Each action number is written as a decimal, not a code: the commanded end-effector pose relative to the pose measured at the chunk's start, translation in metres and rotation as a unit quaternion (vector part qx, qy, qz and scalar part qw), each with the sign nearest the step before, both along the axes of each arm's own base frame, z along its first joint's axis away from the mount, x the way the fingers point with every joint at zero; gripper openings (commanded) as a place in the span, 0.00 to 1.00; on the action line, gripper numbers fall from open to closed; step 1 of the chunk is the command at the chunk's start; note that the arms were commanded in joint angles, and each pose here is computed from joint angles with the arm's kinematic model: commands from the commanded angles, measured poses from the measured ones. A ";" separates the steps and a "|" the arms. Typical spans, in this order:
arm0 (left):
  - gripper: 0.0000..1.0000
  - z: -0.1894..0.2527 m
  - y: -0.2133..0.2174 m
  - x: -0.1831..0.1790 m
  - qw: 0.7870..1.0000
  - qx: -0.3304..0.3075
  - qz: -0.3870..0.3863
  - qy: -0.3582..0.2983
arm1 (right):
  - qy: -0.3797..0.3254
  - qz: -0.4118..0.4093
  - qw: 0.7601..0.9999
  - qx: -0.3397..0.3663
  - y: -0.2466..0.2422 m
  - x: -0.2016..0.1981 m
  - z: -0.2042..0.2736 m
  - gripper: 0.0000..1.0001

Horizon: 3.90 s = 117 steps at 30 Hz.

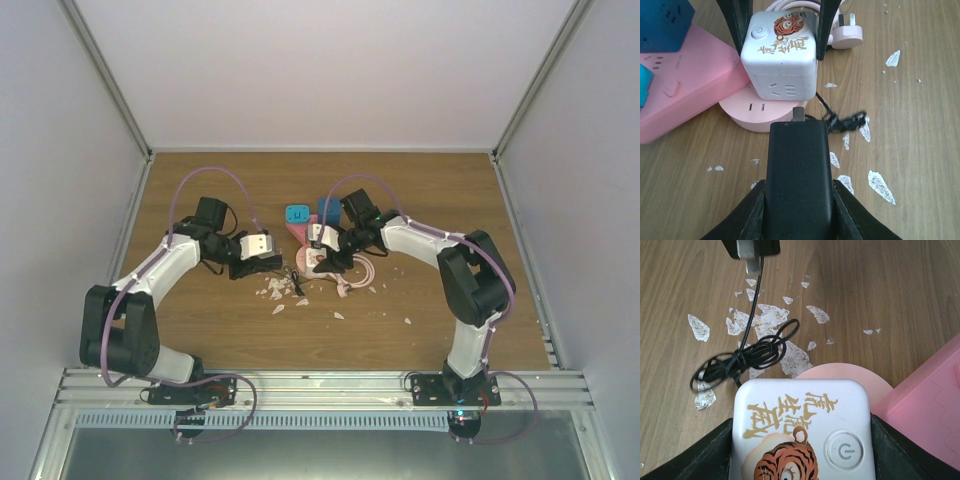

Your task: Pull the plug off the socket

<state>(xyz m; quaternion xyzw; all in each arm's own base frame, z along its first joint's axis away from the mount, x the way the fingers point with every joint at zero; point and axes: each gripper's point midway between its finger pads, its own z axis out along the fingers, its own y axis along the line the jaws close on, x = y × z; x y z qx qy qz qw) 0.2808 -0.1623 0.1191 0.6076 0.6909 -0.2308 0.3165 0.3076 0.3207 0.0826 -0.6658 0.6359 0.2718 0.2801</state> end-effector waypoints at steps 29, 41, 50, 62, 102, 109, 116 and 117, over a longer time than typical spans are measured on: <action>0.17 0.137 0.083 0.068 0.961 0.003 0.180 -0.210 | 0.031 -0.026 0.998 -0.041 -0.023 -0.023 0.013 0.95; 0.10 0.171 0.148 0.160 0.913 -0.077 0.356 -0.185 | -0.011 -0.038 0.999 -0.030 -0.024 -0.015 0.041 1.00; 0.00 0.172 0.182 0.214 0.877 -0.122 0.436 -0.162 | -0.044 -0.048 0.998 -0.009 -0.025 -0.014 0.071 1.00; 0.00 0.176 0.258 0.252 0.800 0.027 0.530 -0.280 | -0.056 -0.062 0.996 -0.004 -0.037 -0.016 0.073 1.00; 0.32 -0.009 0.170 0.285 0.886 0.121 0.436 -0.104 | -0.035 -0.044 0.998 0.004 -0.040 -0.025 0.061 1.00; 0.63 -0.001 0.153 0.271 0.906 0.073 0.410 -0.070 | -0.037 -0.043 0.998 0.009 -0.041 -0.026 0.064 0.99; 0.80 0.032 0.136 0.244 0.922 0.020 0.381 -0.071 | -0.040 -0.048 0.998 0.016 -0.042 -0.024 0.067 1.00; 0.82 0.037 0.133 0.238 0.924 0.013 0.374 -0.071 | -0.041 -0.048 0.998 0.017 -0.042 -0.023 0.068 1.00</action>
